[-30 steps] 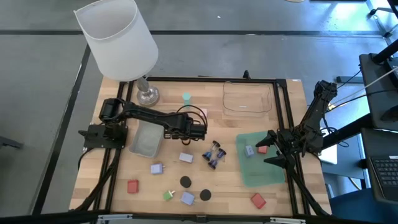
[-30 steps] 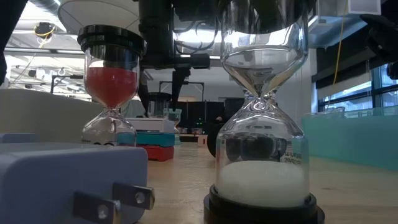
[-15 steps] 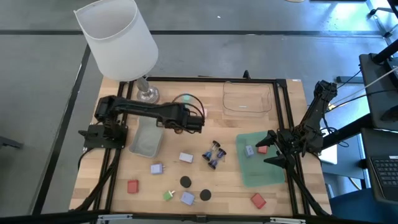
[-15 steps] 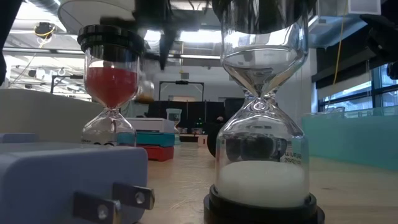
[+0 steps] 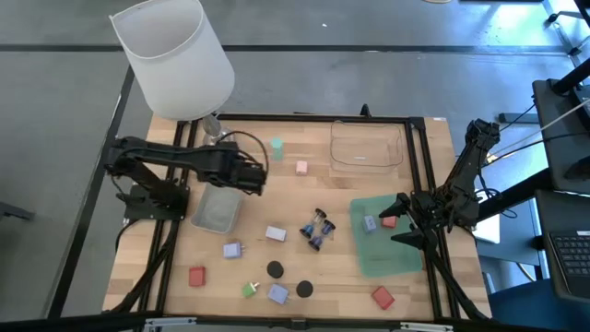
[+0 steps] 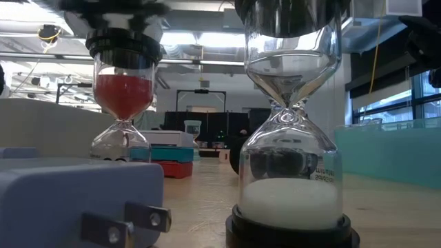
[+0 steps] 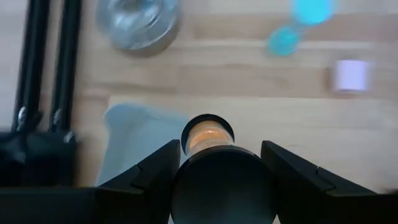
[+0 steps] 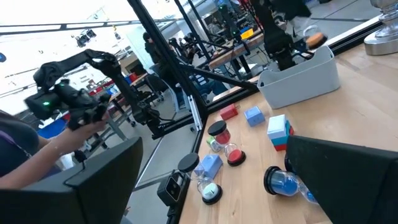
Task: Pick & Place Office items
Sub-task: Put the orange hourglass into the gray bin
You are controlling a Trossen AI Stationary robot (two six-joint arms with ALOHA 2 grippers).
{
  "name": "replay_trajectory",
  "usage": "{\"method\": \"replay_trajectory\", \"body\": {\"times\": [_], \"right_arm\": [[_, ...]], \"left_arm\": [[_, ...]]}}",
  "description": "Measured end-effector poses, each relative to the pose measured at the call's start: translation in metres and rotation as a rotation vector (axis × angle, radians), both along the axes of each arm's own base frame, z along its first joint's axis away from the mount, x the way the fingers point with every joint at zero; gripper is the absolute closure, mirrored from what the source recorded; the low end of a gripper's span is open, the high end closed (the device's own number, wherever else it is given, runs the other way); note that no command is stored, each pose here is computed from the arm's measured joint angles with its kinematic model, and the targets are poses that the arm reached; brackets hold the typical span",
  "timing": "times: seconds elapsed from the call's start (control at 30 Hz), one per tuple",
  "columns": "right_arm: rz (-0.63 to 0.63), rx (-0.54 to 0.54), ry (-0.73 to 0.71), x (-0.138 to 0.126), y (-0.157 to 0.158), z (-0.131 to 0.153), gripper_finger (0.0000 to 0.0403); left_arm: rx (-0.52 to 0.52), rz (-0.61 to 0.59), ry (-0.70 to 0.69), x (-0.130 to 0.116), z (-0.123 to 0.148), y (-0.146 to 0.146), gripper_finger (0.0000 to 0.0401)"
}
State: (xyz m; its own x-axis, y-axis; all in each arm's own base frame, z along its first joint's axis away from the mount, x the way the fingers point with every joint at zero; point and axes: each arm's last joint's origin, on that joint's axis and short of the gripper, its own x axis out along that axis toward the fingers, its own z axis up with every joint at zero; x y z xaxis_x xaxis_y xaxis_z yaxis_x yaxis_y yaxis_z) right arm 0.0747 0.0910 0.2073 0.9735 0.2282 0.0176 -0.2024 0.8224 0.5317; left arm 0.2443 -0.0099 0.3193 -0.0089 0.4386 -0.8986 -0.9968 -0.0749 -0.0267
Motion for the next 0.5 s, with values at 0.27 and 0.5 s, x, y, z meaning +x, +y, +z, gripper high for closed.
{"method": "replay_trajectory", "body": {"times": [0.27, 0.5], "right_arm": [[0.0, 0.0, 0.0, 0.0, 0.0, 0.0, 0.0003], [0.0, 0.0, 0.0, 0.0, 0.0, 0.0, 0.0003]], "left_arm": [[-0.073, 0.221, 0.007, -0.055, -0.033, 0.002, 0.0181], [-0.096, 0.26, -0.035, -0.07, -0.053, 0.003, 0.0195]]}}
